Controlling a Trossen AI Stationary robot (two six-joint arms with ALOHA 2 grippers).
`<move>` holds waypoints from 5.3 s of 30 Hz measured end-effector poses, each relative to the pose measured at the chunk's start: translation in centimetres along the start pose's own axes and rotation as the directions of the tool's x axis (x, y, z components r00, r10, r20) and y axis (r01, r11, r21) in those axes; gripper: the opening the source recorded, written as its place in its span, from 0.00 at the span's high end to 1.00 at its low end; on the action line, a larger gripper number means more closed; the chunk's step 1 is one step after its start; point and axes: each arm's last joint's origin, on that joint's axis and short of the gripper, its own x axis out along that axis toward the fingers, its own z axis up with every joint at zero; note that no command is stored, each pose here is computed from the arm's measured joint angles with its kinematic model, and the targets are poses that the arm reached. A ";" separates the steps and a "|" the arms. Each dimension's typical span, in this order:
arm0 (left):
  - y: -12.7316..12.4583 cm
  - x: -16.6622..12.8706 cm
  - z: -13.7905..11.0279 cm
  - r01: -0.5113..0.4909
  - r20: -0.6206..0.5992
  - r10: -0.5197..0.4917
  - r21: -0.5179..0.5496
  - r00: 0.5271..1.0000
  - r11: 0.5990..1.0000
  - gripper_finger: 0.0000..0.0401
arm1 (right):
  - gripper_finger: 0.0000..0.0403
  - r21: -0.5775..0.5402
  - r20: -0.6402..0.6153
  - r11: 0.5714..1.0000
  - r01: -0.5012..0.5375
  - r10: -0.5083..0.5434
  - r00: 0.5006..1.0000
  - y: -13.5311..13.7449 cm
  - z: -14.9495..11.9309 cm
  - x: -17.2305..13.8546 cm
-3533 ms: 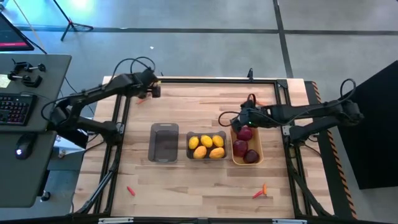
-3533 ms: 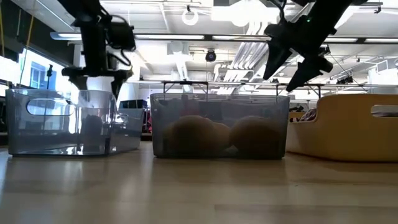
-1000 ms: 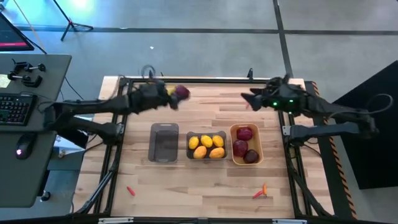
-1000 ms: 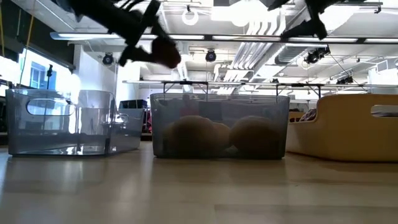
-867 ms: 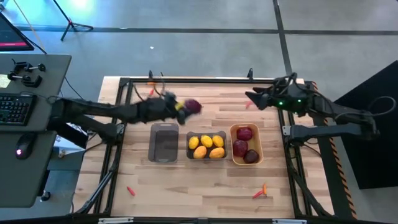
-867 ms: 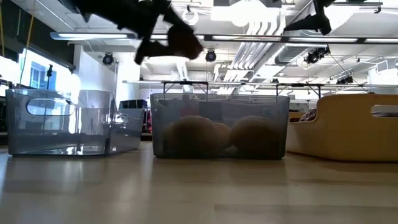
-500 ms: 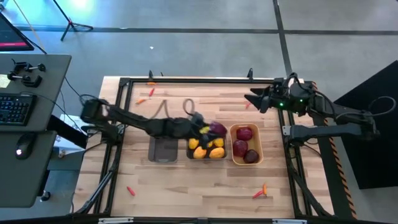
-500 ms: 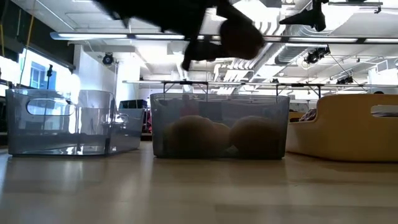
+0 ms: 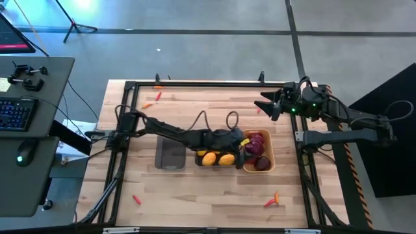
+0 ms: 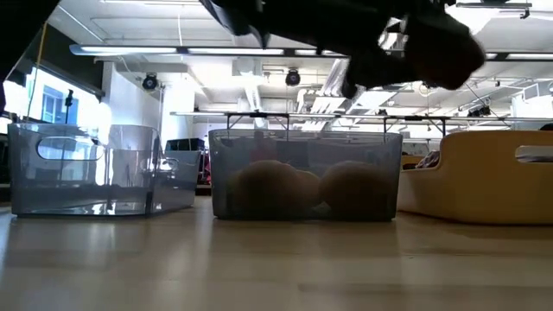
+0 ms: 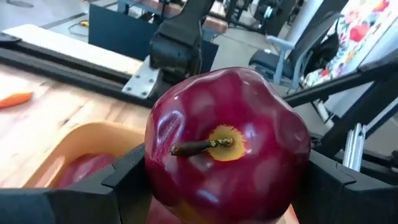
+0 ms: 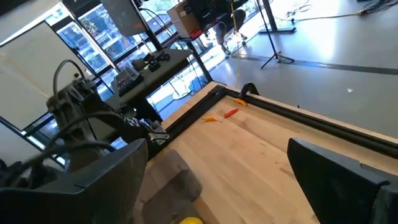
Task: Sort produce into baskets
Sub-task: Put the apple into the yellow bin, then put the orange chili pepper into the left black bin
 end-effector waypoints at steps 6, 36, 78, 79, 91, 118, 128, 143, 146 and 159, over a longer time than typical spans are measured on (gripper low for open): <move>1.2 1.8 -1.0 -0.033 -0.013 0.032 -0.108 0.999 0.994 0.32 | 0.07 0.027 0.002 1.000 0.010 -0.010 1.000 0.0 0.0 0.1; 2.8 2.0 -0.2 0.032 -0.003 -0.032 -0.047 0.999 0.998 0.02 | 0.07 0.037 -0.027 0.996 0.086 -0.085 0.996 -0.1 -0.7 2.1; 16.4 -25.2 -1.1 -0.501 -0.278 0.421 -0.382 0.863 0.776 0.02 | 0.07 0.332 -0.640 0.342 0.879 -0.603 0.476 -16.0 -9.2 9.8; 16.8 -25.4 -1.0 -0.494 -0.278 0.413 -0.375 0.867 0.784 0.02 | 0.07 0.351 -0.640 0.335 0.875 -0.596 0.485 -16.3 -9.3 10.2; 20.0 -27.0 0.1 -0.433 -0.222 0.378 -0.314 0.899 0.845 0.02 | 0.07 0.328 -0.683 0.194 0.925 -0.628 0.374 -17.6 -8.7 13.6; 20.2 -27.3 -0.1 -0.362 -0.252 0.287 -0.335 0.924 0.870 0.02 | 0.38 0.224 -0.751 0.032 0.974 -0.632 0.193 -20.2 -10.3 15.5; 19.9 -27.5 0.7 -0.241 -0.189 0.184 -0.346 0.965 0.907 0.02 | 0.71 0.189 -0.744 0.084 0.978 -0.639 0.198 -20.6 -10.7 16.0; 18.4 -34.2 6.4 -0.214 0.230 0.283 -0.282 0.931 0.935 0.02 | 0.96 0.336 -0.478 0.713 0.615 -0.434 0.764 -14.0 -8.4 20.8; 17.8 -35.0 7.4 -0.166 0.317 0.261 -0.298 0.912 0.940 0.02 | 0.99 0.402 -0.352 0.845 0.353 -0.213 0.911 -10.2 -8.3 22.7; 13.1 -34.8 10.4 0.275 0.605 -0.056 -0.275 0.794 0.921 0.02 | 0.98 0.225 -0.241 0.931 -0.289 0.340 0.909 2.7 -14.4 23.9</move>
